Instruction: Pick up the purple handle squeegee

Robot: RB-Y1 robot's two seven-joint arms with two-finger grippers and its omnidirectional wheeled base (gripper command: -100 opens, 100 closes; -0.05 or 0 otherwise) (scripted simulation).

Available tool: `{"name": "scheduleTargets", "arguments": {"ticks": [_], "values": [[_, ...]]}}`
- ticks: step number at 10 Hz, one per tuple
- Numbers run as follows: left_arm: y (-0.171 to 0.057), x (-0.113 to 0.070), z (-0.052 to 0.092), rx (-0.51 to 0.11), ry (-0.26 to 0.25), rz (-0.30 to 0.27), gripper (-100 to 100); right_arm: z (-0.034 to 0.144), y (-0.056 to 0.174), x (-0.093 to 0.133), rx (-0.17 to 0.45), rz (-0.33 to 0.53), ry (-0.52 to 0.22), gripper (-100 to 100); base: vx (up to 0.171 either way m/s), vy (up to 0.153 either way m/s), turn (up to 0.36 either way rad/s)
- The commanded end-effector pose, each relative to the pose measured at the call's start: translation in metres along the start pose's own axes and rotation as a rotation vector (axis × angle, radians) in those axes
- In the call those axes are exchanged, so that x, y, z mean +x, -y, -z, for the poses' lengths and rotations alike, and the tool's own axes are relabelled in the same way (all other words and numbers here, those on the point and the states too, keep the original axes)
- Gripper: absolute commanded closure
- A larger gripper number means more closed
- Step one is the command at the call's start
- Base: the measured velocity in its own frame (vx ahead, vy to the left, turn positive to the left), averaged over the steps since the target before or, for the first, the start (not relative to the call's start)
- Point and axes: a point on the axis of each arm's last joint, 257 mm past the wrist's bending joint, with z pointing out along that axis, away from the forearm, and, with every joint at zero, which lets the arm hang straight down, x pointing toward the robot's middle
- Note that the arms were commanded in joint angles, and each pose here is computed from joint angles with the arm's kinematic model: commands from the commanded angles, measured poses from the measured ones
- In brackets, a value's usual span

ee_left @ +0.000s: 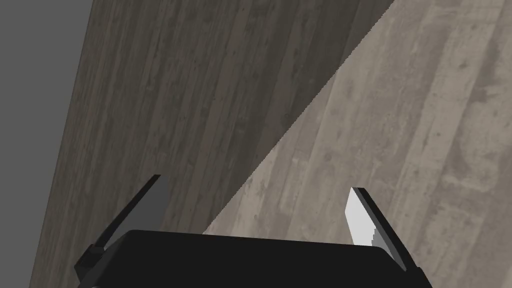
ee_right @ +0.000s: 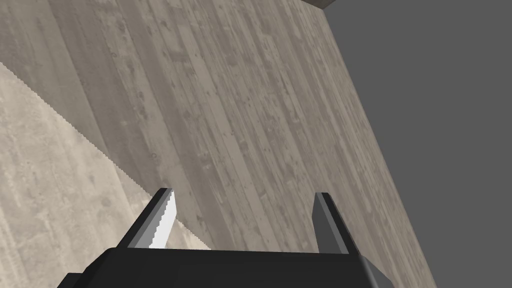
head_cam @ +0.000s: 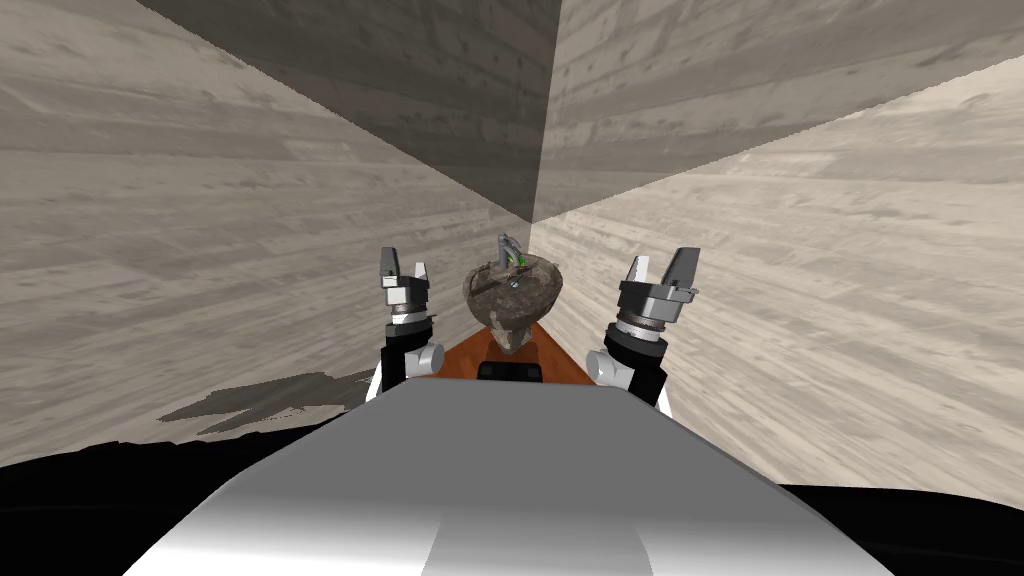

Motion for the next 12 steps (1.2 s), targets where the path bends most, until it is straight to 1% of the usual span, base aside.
{"name": "scheduleTargets", "arguments": {"ticks": [1, 4, 6, 9, 10, 12], "values": [[-0.005, 0.004, 0.000, -0.006, -0.029, -0.001, -100, 0.000, 0.000, 0.000, 0.000, 0.000, 0.000, 0, 0.001, -0.013, 0.006], [-0.023, 0.013, -0.002, -0.036, -0.083, 0.015, -100, 0.000, 0.000, 0.000, 0.000, 0.000, 0.000, 0, 0.007, -0.037, 0.014], [-0.040, 0.017, -0.003, -0.068, -0.106, 0.042, -100, 0.000, 0.000, 0.000, 0.000, 0.000, 0.000, 0, 0.021, -0.059, 0.021], [-0.074, 0.023, -0.006, -0.133, -0.120, 0.100, -100, 0.000, 0.000, 0.000, 0.000, 0.000, 0.000, 0, 0.013, -0.072, 0.027], [-0.074, 0.023, -0.006, -0.133, -0.120, 0.100, -100, 0.000, 0.000, 0.000, 0.000, 0.000, 0.000, 0, 0.023, -0.056, 0.013], [-0.099, 0.026, -0.009, -0.182, -0.120, 0.151, -100, 0.000, 0.000, 0.000, 0.000, 0.000, 0.000, 0, 0.023, -0.055, 0.022]]}}
